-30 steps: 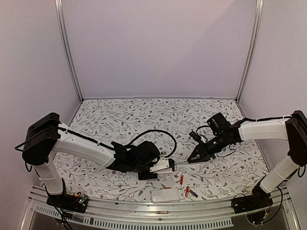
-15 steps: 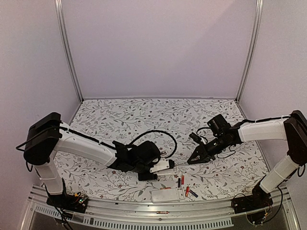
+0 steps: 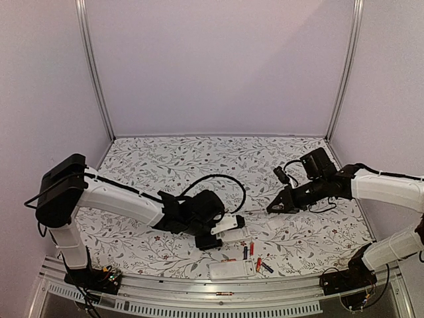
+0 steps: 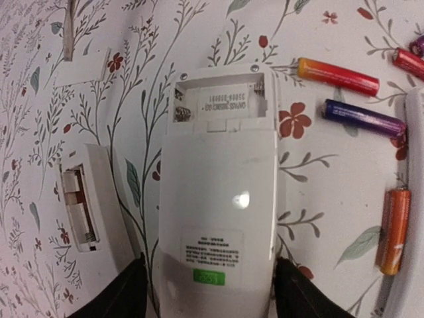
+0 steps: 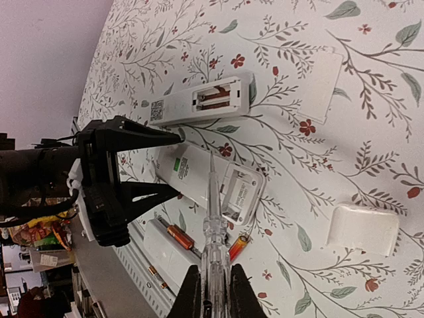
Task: Unload the batteries from the remote control
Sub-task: Place the remote control without batteries at the center of the board, then place the screwdriver at the center of the board.
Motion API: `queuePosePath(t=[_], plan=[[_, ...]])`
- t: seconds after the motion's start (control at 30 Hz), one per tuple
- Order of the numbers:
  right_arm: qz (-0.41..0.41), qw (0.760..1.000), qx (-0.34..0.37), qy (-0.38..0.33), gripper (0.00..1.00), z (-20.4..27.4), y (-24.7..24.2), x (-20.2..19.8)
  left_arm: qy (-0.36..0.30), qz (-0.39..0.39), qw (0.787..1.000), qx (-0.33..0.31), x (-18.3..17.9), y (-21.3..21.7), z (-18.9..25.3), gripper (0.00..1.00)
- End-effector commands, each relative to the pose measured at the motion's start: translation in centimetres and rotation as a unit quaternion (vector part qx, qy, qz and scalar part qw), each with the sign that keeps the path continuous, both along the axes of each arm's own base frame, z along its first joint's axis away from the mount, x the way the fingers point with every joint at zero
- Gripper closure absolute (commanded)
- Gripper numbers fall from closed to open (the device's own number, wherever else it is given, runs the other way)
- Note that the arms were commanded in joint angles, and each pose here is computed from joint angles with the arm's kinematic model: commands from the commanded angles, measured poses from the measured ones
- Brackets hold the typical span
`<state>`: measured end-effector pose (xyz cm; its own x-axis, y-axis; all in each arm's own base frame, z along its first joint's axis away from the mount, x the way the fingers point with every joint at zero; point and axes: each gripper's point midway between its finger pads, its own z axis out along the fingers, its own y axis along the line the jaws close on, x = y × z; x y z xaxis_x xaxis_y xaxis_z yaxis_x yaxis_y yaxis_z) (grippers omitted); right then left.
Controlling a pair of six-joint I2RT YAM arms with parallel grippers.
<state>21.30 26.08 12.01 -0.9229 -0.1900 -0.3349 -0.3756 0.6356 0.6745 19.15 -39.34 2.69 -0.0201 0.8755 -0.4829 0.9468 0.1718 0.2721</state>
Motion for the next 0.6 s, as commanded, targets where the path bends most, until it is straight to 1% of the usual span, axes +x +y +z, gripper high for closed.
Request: queuePosePath(t=[0.0,0.1,0.17,0.23,0.3,0.4,0.5,0.57], plan=[[-0.092,0.991,-0.083,-0.053,1.0,-0.4,-3.5,2.3,-0.008,0.025,0.999,-0.042,1.6,-0.8,2.3,0.24],[-0.138,0.981,-0.114,-0.078,1.0,-0.1,-5.3,3.1,-0.006,0.031,0.997,-0.066,2.1,-1.0,3.8,0.2],[-0.164,0.975,-0.12,-0.089,1.0,0.1,-6.1,3.4,-0.004,0.04,0.996,-0.082,2.5,-1.1,4.8,0.19],[-0.186,0.97,-0.114,-0.103,1.0,0.5,-6.6,3.8,-0.006,0.05,0.994,-0.102,3.0,-1.3,6.3,0.18],[-0.213,0.963,-0.111,-0.119,1.0,0.8,-7.3,4.3,-0.023,0.072,0.988,-0.134,3.8,-1.4,8.9,0.18],[-0.251,0.953,-0.109,-0.131,1.0,0.7,-8.4,4.9,-0.031,0.126,0.969,-0.209,5.8,-0.9,13.7,0.15],[-0.283,0.944,-0.103,-0.136,1.0,0.3,-9.4,5.4,-0.019,0.194,0.937,-0.29,8.2,0.5,17.8,0.1],[-0.31,0.934,-0.109,-0.141,1.0,-0.5,-10.5,5.8,-0.009,0.238,0.914,-0.33,10.0,1.8,19.6,0.09]])
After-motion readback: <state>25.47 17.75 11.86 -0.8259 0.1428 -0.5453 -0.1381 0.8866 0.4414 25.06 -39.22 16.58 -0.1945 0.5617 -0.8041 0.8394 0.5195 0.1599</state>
